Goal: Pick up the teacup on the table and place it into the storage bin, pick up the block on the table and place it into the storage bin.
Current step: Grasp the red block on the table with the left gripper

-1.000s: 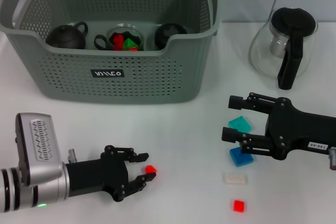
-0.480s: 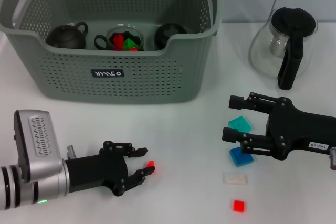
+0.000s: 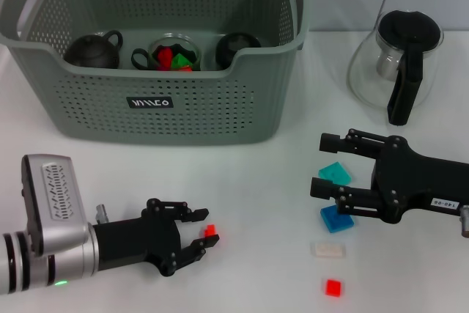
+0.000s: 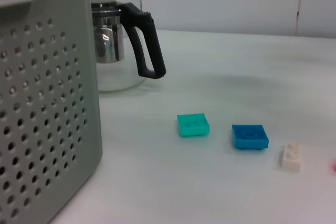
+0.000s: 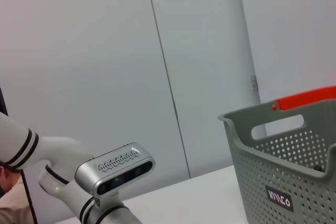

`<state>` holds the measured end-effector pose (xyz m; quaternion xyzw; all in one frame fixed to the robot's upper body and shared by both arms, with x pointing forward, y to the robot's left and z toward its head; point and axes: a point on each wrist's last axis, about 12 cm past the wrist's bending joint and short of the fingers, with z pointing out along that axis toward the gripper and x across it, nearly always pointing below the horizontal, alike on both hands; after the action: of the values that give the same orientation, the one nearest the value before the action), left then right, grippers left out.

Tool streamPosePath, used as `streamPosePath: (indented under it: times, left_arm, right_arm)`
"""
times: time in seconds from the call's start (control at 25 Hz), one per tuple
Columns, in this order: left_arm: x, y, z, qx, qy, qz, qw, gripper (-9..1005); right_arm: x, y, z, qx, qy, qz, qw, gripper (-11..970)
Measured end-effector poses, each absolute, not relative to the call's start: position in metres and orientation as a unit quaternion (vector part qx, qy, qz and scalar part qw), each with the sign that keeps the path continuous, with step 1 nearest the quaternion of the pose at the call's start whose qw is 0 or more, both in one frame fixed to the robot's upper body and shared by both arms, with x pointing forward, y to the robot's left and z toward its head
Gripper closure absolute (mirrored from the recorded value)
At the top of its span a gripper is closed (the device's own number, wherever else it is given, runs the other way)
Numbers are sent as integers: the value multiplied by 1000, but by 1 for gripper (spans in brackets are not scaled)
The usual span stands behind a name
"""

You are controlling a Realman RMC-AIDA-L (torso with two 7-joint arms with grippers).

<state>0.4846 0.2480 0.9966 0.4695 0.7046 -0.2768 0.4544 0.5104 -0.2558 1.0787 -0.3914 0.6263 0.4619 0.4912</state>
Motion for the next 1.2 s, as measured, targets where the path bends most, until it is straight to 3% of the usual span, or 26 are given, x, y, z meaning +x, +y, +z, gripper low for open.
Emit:
streamPosePath:
  times: [1.2]
  left_arm:
    - [487, 242, 994, 477, 706, -276, 445, 598]
  right_arm:
    - [510, -256, 1078, -391, 627, 462, 491, 156]
